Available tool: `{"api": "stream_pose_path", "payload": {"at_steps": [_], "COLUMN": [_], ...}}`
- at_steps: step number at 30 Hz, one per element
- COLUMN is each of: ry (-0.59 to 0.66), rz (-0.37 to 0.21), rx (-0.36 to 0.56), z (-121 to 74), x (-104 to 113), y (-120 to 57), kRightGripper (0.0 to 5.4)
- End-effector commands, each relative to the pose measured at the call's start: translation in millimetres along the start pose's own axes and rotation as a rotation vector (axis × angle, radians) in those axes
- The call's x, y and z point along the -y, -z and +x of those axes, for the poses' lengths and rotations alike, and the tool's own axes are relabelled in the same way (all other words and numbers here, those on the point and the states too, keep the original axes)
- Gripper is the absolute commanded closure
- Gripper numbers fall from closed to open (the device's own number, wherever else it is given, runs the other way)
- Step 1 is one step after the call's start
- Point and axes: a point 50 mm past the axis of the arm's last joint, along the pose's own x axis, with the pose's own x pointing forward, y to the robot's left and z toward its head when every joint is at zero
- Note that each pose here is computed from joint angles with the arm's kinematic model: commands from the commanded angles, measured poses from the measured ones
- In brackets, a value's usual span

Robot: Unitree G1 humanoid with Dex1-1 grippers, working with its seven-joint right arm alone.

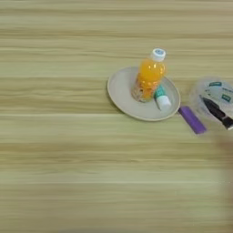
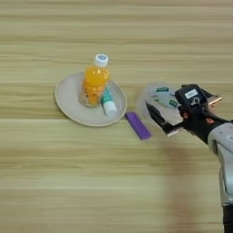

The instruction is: Move the objects on the table

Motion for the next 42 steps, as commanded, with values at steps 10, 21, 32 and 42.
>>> {"api": "stream_pose_path", "payload": {"at_steps": [10,21,32,42], "ry": [0.038,0.023,-0.016,-0.042], "rz": [-0.113,-0.093,-0.096,-0.072], "rx": [0.063,0.028,-0.003,-0.043], "z": [1.6,17.3,32.3,40.8], "x": [21.1,28.2,28.6,25.7], "y": [-25.8,-18.2,-14.8,-2.2], "kRightGripper": [0.04,0.04,0.04,0.04]}}
